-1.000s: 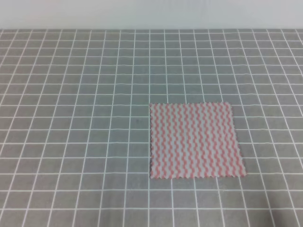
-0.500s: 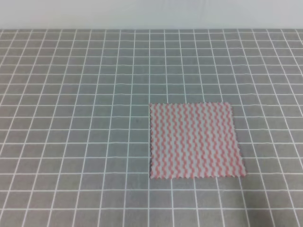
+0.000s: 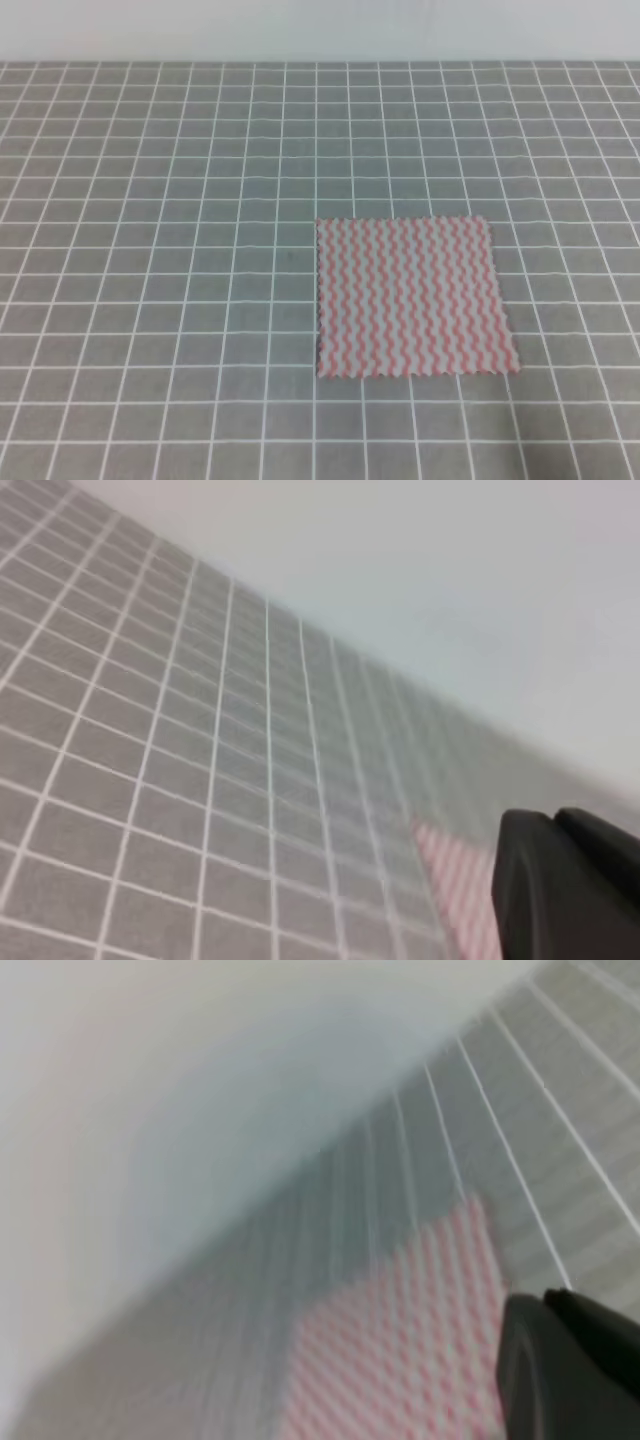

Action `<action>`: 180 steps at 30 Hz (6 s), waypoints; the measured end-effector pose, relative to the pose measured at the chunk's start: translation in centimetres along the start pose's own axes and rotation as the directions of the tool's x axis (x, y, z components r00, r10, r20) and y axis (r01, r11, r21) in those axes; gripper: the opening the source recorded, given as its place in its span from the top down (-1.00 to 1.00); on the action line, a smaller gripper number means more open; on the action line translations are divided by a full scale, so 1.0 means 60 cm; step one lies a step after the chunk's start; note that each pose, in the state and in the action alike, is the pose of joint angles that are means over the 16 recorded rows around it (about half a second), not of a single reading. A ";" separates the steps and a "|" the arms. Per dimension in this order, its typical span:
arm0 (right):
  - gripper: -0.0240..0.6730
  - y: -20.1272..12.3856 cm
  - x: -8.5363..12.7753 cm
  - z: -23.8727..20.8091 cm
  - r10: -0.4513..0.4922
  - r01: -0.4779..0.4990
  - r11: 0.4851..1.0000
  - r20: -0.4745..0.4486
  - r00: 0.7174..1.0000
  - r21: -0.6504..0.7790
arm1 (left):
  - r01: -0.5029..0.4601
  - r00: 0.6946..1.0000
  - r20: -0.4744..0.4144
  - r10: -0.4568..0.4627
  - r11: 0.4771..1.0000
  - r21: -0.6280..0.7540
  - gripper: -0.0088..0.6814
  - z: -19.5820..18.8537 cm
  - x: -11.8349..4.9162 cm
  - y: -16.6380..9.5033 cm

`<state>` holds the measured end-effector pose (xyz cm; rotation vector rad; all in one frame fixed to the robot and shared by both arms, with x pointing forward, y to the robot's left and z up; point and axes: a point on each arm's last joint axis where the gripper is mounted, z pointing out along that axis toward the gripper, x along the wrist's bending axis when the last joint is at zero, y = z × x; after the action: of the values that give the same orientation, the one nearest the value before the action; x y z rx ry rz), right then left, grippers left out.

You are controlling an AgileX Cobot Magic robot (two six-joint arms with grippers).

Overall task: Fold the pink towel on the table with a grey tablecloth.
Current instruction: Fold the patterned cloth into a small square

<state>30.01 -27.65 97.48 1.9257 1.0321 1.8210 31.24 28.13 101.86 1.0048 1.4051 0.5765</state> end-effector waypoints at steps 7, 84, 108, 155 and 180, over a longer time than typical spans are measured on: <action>0.98 0.023 0.035 0.031 -0.176 0.161 0.958 0.045 0.983 0.236 | -0.224 0.975 0.070 0.212 0.936 0.272 0.98 0.076 -0.048 0.058; 0.36 -0.028 0.036 0.396 -0.551 0.207 0.400 0.054 0.833 0.893 | -0.532 0.843 0.417 0.340 0.642 0.553 0.98 0.349 -0.138 -0.035; 0.97 -0.018 0.051 0.407 -0.546 0.221 0.405 0.040 0.837 0.887 | -0.655 0.751 0.506 0.424 0.574 0.491 0.94 0.345 -0.140 -0.035; 0.98 0.031 0.109 0.446 -0.559 0.357 0.465 -0.044 0.828 0.810 | -0.988 0.130 0.839 0.528 0.002 0.152 -0.04 0.350 -0.186 -0.175; 0.98 0.036 0.113 0.453 -0.556 0.371 0.504 -0.037 0.831 0.780 | -0.999 0.017 0.827 0.563 -0.032 0.043 -0.04 0.354 -0.220 -0.230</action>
<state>56.18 -17.66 99.73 1.8526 2.2379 0.8517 46.91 5.32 94.64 2.5592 0.0038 0.5184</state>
